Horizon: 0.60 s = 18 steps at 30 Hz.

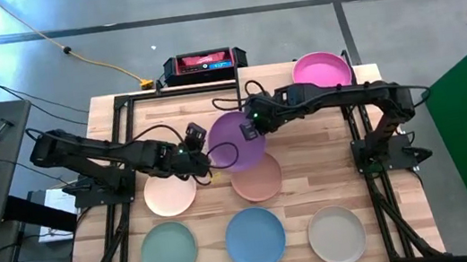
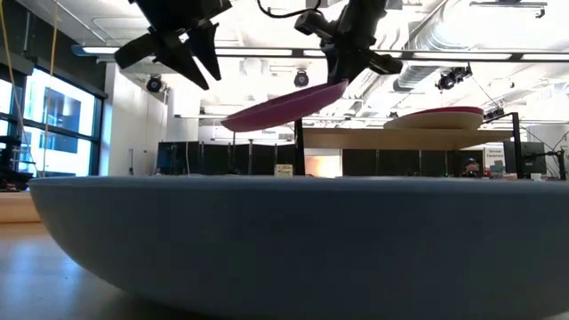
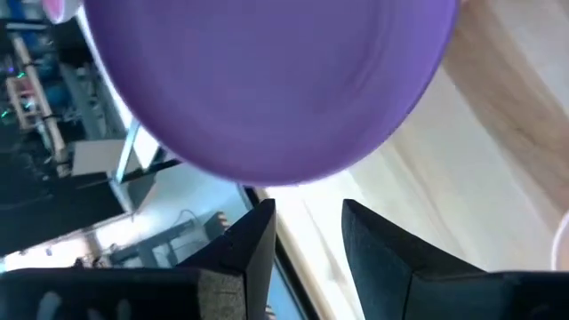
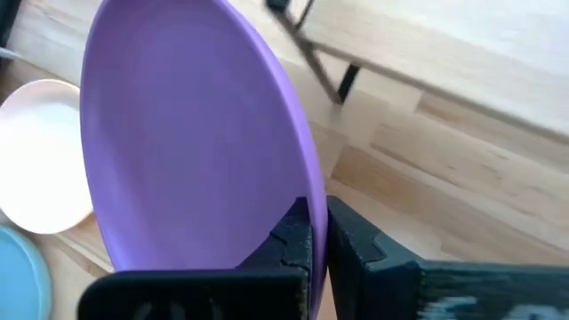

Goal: Place and stack plates onto a shelf
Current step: Stack the violet plate on top of the pink plate on the shelf

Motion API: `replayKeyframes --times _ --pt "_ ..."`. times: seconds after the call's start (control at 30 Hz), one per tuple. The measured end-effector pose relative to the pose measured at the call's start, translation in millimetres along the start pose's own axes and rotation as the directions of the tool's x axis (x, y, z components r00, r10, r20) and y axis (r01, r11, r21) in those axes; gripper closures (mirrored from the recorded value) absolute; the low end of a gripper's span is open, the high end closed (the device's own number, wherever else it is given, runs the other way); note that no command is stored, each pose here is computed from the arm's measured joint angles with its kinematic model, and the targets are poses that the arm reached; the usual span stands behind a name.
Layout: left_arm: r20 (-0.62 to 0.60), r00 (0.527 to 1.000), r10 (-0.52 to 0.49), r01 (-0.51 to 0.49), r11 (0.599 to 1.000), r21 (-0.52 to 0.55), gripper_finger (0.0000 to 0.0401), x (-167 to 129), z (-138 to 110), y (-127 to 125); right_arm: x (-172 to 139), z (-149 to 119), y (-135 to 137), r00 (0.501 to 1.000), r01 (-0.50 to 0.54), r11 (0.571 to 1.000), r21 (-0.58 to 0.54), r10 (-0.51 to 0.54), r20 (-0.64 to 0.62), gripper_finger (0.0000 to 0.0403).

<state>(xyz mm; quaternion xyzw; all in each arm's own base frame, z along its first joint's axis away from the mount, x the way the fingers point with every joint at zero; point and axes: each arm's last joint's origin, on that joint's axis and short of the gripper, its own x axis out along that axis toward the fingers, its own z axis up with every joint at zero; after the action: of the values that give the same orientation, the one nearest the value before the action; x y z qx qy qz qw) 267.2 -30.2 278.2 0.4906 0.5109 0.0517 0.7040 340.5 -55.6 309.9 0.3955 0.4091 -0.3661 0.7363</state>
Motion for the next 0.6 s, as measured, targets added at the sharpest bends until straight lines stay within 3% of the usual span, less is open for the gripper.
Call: replayKeyframes --times 0.27,0.6 --pt "-0.012 1.000 0.013 -0.014 0.990 -0.138 0.0282 -3 -7 4 -48 21 -30 0.993 -0.050 0.999 0.014 0.049 0.106 0.0402" --pt "-0.081 0.997 0.004 -0.032 0.937 -0.348 0.0283 9 -25 19 -123 43 -109 0.964 -0.035 0.990 0.136 -0.002 0.265 0.0403"
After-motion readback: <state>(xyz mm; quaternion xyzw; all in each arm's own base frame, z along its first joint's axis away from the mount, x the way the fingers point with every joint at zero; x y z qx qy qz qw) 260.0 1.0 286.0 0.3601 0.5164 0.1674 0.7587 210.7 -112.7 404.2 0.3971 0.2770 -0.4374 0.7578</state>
